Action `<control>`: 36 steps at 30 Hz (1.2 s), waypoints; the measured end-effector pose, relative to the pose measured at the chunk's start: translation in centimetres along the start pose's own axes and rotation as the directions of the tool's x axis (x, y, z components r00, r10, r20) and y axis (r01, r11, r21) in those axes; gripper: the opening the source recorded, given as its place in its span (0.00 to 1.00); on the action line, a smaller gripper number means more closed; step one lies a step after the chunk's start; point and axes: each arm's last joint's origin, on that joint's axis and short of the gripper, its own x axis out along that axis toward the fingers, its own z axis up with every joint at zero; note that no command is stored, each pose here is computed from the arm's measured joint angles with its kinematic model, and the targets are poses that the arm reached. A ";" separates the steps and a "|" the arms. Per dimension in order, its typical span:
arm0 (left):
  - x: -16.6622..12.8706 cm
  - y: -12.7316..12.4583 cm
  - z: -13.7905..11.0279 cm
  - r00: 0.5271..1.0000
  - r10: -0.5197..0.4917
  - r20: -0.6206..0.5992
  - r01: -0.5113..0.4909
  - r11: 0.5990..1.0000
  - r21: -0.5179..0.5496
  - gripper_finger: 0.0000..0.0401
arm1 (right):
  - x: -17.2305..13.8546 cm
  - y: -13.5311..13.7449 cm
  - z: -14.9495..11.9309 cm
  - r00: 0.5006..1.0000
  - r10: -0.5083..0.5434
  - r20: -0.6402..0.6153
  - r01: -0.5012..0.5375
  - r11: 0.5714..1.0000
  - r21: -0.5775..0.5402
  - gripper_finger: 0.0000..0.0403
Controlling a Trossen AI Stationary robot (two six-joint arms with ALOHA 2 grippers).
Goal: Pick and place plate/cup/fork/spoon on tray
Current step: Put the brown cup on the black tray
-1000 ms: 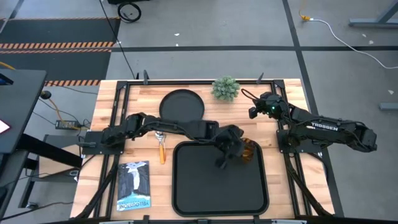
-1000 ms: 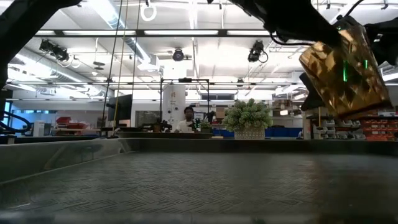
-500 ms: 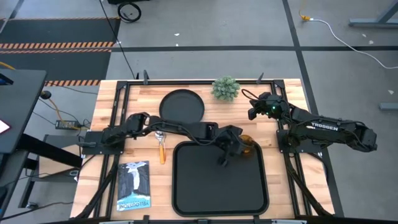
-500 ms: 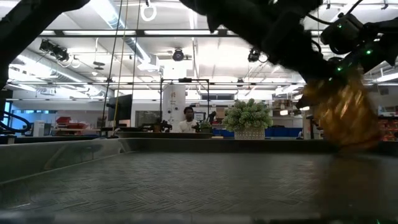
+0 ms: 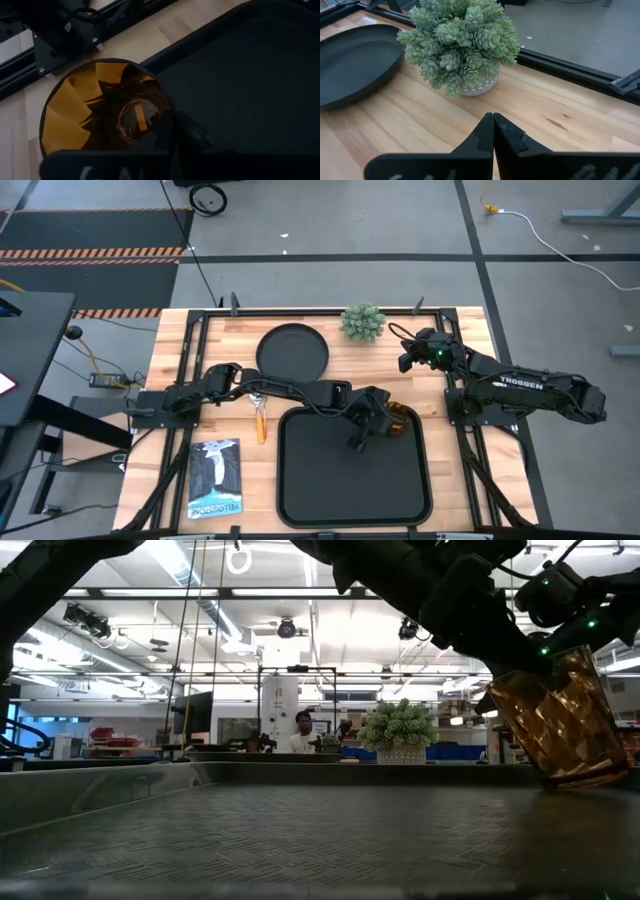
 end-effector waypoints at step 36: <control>0.0 0.1 0.9 0.996 0.050 0.073 -0.056 0.995 0.078 0.32 | 0.0 0.0 0.0 1.000 0.012 -0.003 -0.012 1.000 0.007 0.02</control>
